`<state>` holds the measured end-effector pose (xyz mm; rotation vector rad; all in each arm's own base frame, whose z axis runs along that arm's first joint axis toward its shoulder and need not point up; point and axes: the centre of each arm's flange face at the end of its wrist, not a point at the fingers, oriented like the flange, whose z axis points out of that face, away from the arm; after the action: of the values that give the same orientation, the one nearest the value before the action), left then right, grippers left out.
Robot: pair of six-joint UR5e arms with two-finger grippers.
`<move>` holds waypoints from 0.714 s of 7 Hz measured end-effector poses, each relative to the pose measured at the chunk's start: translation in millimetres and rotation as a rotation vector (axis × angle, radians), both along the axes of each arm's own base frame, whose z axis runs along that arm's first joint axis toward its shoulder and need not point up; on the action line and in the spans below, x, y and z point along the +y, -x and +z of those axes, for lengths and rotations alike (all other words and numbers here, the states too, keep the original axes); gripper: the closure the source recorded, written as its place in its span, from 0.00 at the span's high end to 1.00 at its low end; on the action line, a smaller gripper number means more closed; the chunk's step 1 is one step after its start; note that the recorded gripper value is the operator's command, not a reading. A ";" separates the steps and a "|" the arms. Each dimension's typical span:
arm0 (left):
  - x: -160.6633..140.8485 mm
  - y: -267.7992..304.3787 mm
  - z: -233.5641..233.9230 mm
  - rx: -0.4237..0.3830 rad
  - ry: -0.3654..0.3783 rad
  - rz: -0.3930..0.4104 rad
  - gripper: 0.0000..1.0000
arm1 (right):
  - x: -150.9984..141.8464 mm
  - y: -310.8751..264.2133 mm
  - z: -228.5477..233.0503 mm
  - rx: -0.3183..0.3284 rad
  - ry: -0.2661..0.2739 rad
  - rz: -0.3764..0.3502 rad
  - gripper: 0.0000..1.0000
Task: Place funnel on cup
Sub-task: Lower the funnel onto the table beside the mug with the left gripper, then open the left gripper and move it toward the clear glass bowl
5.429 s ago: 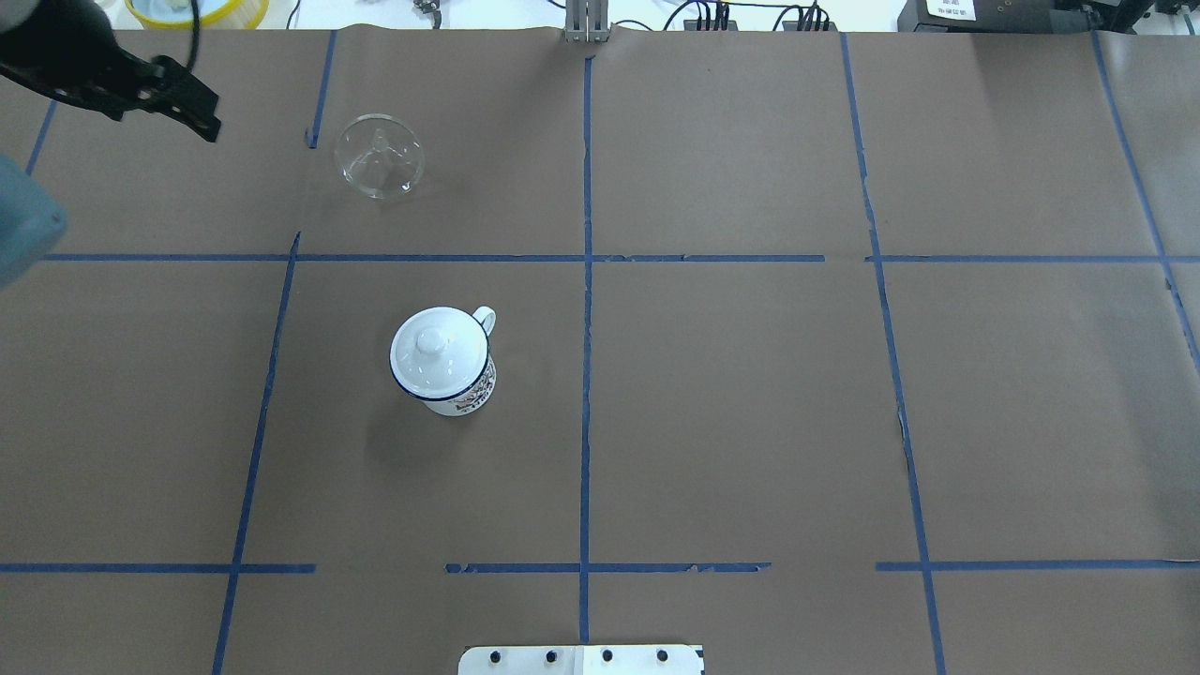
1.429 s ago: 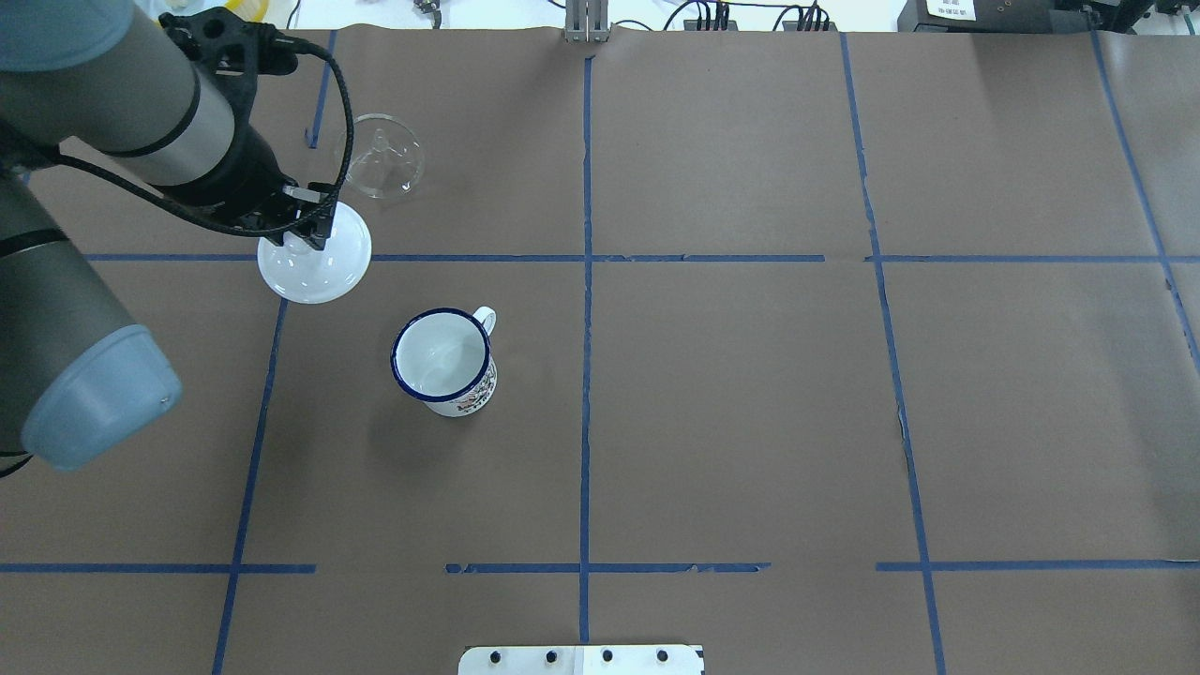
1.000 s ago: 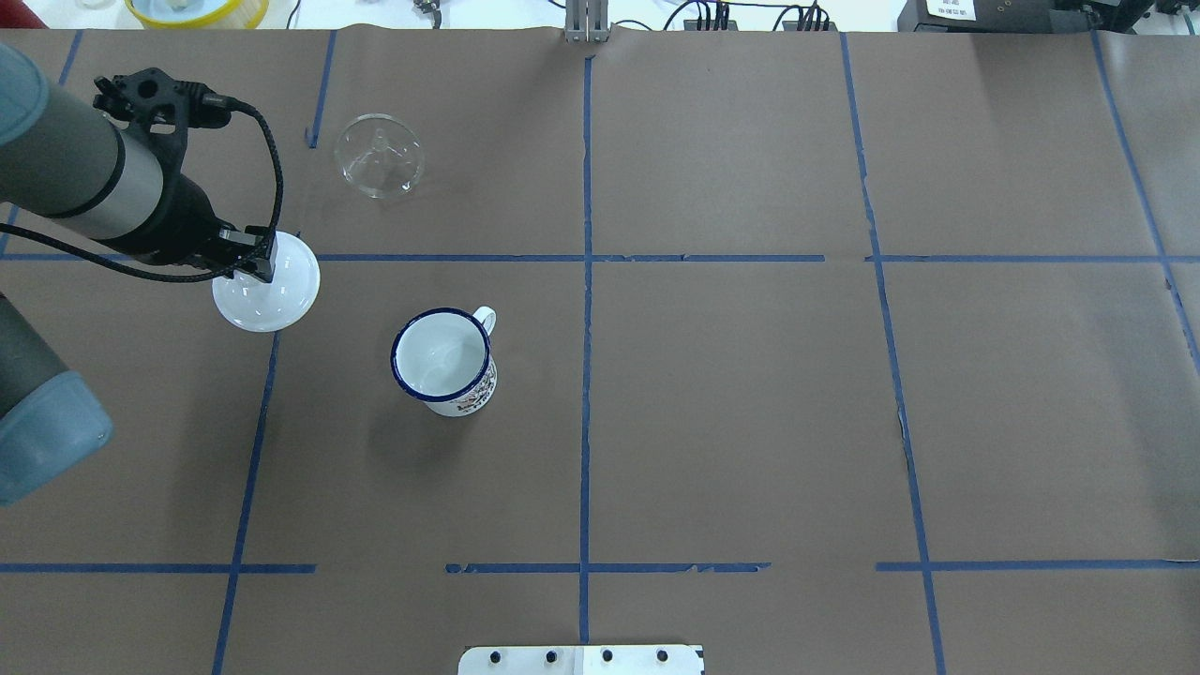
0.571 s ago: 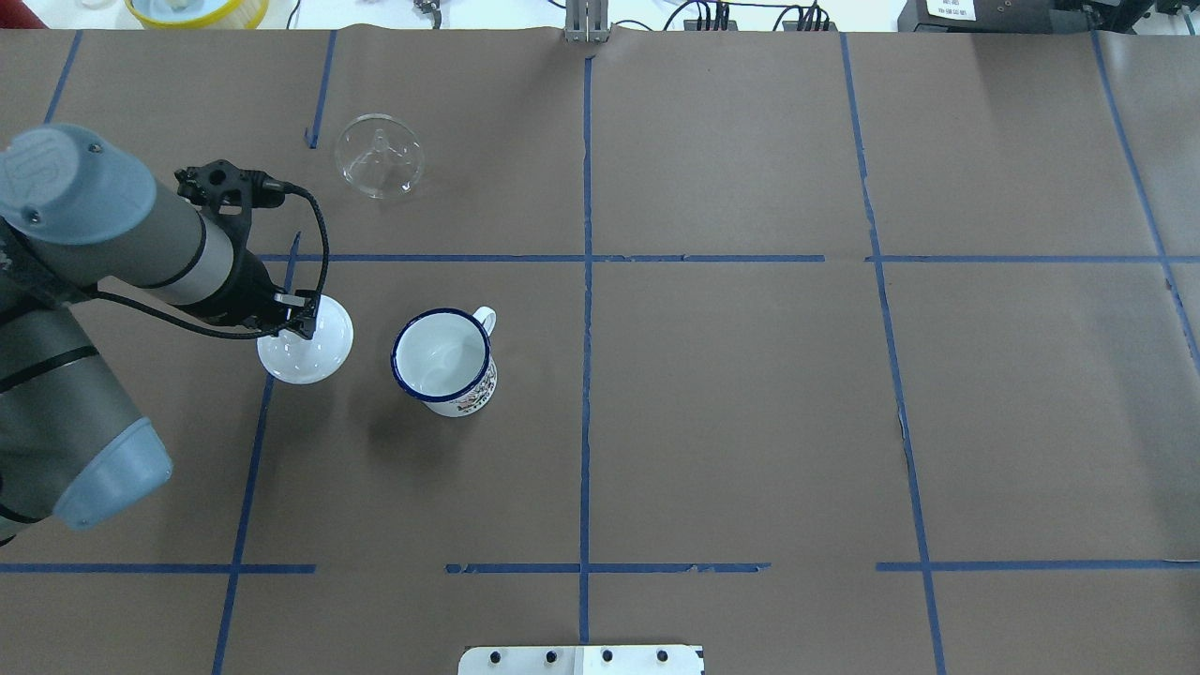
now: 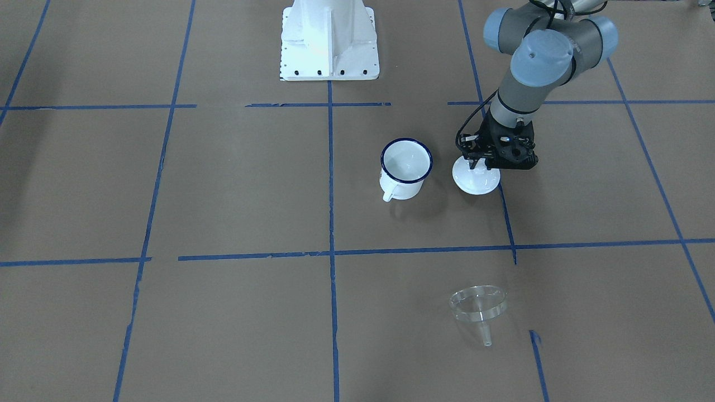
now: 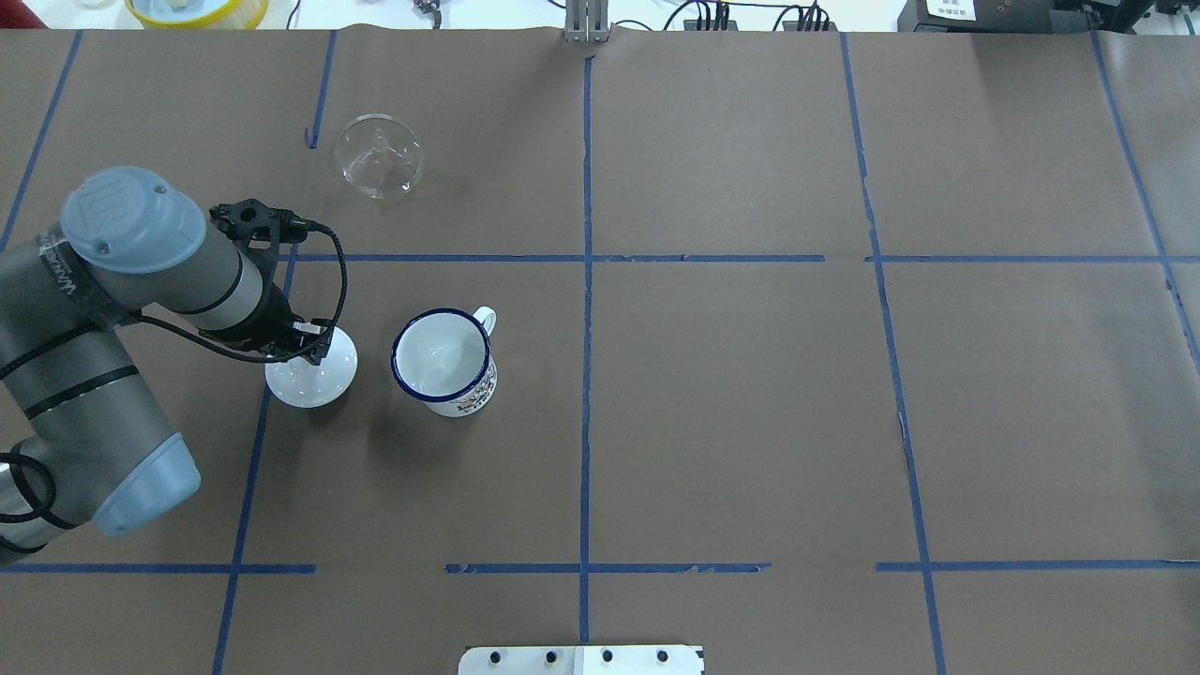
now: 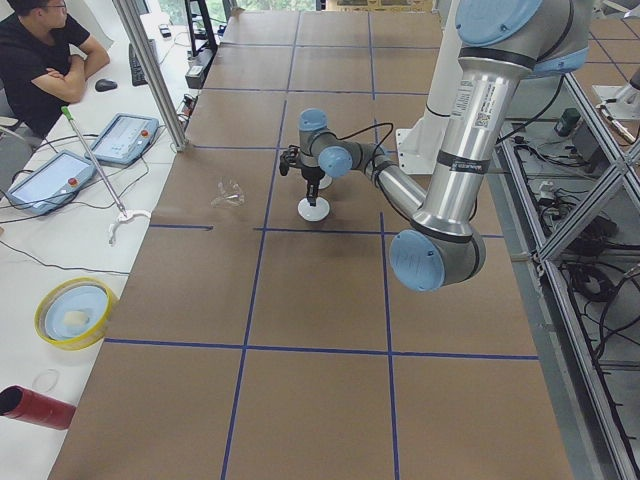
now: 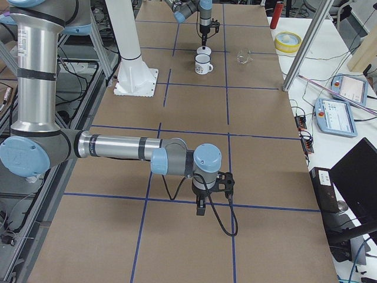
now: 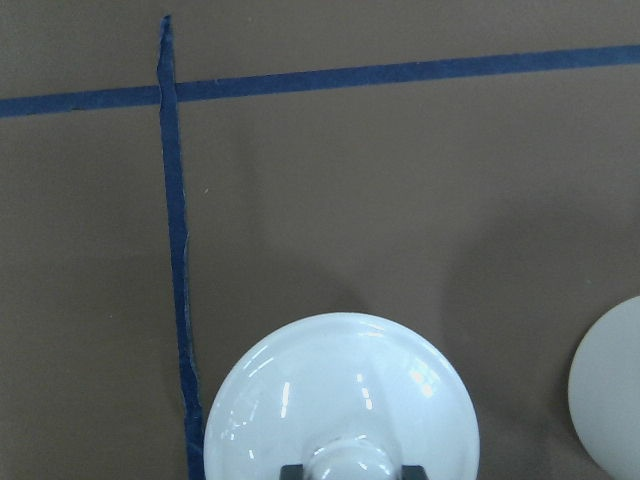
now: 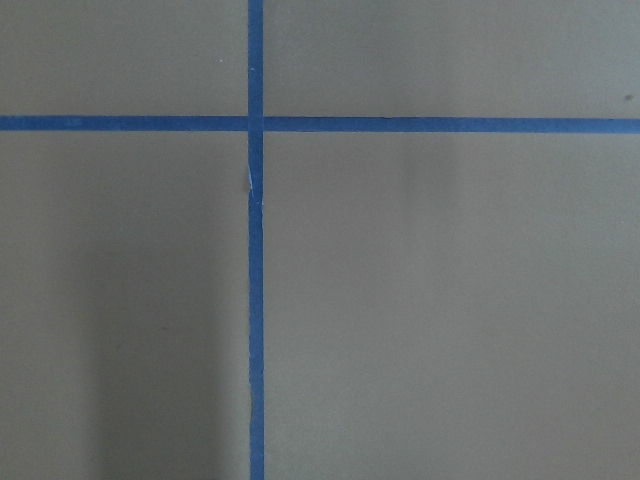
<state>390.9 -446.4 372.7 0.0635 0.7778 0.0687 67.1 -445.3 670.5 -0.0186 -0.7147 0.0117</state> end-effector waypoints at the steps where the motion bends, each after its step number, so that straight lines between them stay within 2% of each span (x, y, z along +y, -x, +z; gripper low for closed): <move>1: -1.8 -2.5 4.9 0.002 -0.002 0.001 0.99 | 0.0 0.0 0.0 0.000 0.000 0.000 1.00; 5: -1.9 -0.7 -2.4 0.018 -0.017 -0.001 1.00 | 0.0 0.0 -0.2 0.000 0.000 0.000 1.00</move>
<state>391.6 -448.3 370.4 0.0806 0.7950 0.0744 67.1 -445.4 670.3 -0.0182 -0.7147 0.0115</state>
